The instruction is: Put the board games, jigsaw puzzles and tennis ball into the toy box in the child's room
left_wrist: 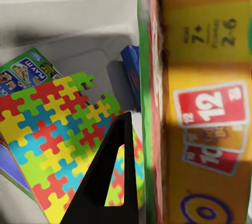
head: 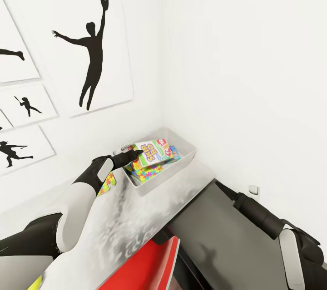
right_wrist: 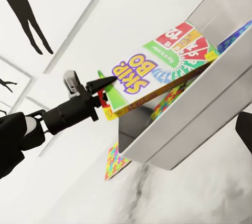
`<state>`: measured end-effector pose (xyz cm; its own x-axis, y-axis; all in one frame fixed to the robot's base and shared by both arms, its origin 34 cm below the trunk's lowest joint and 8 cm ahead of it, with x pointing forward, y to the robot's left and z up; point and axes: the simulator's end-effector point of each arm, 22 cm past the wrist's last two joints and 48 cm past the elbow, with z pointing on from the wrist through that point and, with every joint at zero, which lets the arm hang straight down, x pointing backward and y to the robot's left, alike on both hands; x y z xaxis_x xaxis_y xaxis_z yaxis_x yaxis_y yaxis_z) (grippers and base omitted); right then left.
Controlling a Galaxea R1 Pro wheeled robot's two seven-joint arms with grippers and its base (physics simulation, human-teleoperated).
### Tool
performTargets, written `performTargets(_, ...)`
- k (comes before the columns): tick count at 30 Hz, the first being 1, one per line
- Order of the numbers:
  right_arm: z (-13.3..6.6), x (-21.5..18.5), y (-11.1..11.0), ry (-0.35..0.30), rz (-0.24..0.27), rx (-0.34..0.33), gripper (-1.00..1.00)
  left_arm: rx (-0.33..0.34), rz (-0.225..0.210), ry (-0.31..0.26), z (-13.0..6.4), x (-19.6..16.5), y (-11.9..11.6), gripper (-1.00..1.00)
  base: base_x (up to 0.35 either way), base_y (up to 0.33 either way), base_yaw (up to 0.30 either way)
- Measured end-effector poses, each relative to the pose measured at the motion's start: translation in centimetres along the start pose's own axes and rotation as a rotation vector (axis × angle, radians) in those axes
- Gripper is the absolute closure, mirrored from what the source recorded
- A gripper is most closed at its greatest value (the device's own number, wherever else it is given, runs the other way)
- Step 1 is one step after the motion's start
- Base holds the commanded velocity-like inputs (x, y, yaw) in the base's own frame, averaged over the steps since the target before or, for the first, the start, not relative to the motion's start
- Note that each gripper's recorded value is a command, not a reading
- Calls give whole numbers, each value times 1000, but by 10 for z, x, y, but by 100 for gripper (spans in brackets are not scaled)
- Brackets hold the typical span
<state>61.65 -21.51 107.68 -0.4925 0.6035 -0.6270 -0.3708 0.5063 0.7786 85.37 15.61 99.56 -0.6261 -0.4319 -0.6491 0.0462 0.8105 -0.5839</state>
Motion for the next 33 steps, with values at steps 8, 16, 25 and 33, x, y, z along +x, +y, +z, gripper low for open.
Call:
performTargets(8,0,0,0,0,0,0,-100,0,3,-13,0,-3,0,100,0,0,0)
performTargets(16,0,0,0,0,0,0,-100,0,2,-14,0,-3,0,100,0,0,0)
performTargets(25,0,0,0,0,0,-1,-100,-1,4,-12,0,-3,0,-100,0,0,0)
performTargets(33,0,0,0,0,0,-2,-100,-1,7,-9,0,-2,0,-100,0,0,0)
